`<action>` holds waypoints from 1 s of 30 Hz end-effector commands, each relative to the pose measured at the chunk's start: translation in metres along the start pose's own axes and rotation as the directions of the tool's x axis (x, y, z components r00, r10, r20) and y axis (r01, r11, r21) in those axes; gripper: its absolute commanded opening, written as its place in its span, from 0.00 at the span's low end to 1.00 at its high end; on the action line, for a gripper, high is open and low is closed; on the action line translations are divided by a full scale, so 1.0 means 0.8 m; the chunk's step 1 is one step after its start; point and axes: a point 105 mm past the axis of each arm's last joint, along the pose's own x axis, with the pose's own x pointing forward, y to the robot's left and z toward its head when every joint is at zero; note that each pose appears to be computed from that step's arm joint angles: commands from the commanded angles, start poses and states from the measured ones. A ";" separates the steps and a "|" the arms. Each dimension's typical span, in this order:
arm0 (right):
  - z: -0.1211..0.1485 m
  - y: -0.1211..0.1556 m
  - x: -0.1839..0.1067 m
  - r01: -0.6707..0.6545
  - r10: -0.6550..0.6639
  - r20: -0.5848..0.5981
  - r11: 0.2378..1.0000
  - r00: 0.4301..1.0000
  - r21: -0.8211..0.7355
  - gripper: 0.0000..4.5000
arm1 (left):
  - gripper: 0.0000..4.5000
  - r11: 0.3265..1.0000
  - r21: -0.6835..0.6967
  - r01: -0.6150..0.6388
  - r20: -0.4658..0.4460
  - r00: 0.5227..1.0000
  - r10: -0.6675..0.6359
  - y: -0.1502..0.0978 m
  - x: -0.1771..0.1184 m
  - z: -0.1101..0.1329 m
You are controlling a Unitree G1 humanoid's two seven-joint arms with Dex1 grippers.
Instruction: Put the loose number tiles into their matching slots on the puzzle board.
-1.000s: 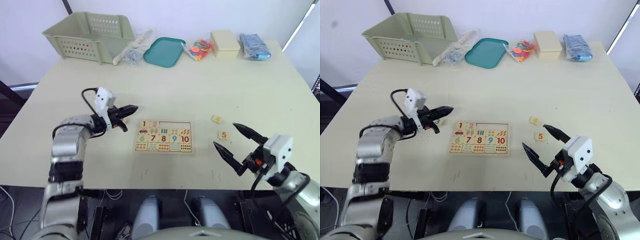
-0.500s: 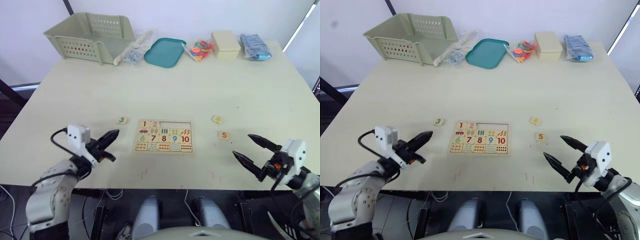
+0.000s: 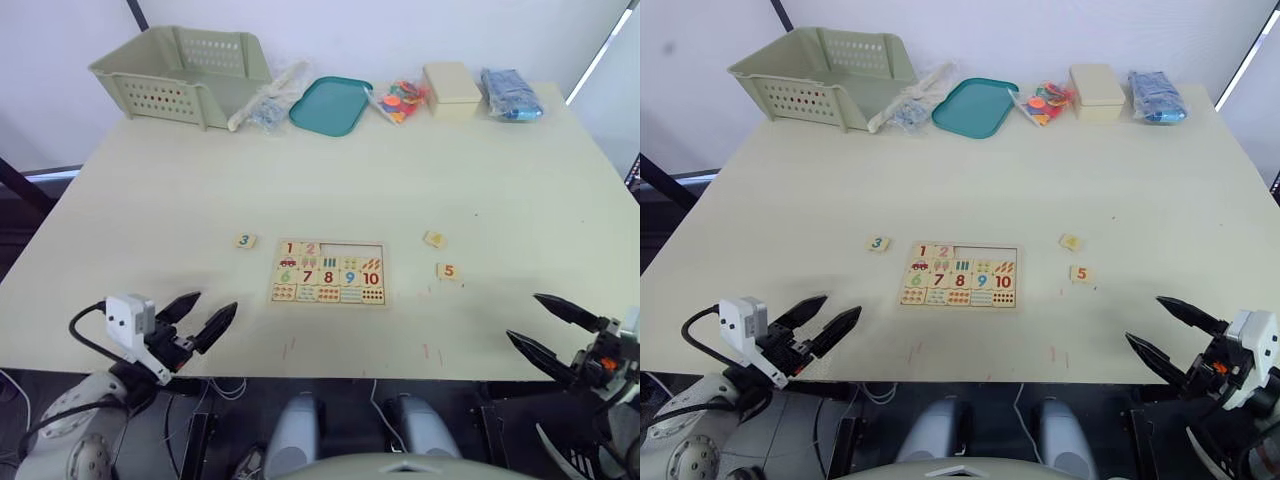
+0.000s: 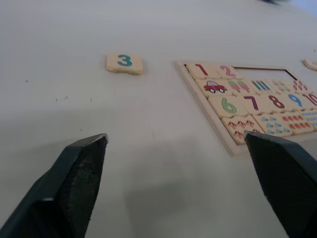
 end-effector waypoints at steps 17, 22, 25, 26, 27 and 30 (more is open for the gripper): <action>0.011 0.001 0.008 0.002 0.000 0.051 0.999 0.999 -0.038 1.00 | 0.99 0.998 0.048 -0.033 0.045 0.999 0.031 -0.002 -0.004 0.022; 0.017 0.009 0.017 -0.030 0.035 0.079 0.998 0.996 -0.058 1.00 | 0.99 0.998 0.063 -0.015 0.041 0.999 0.013 -0.002 0.003 0.027; 0.034 0.020 0.027 -0.107 0.117 0.116 0.990 0.986 -0.089 1.00 | 0.99 0.992 0.119 0.049 0.012 0.999 -0.051 -0.004 0.010 0.035; 0.039 0.026 0.031 -0.144 0.155 0.122 0.985 0.980 -0.091 1.00 | 0.99 0.985 0.153 0.078 -0.007 0.997 -0.078 -0.002 0.013 0.039; 0.043 0.030 0.034 -0.175 0.185 0.125 0.981 0.975 -0.089 1.00 | 0.99 0.979 0.177 0.105 -0.022 0.994 -0.103 0.001 0.016 0.043; 0.054 0.042 0.042 -0.248 0.258 0.125 0.965 0.958 -0.090 1.00 | 0.99 0.948 0.245 0.202 -0.069 0.979 -0.190 0.011 0.024 0.062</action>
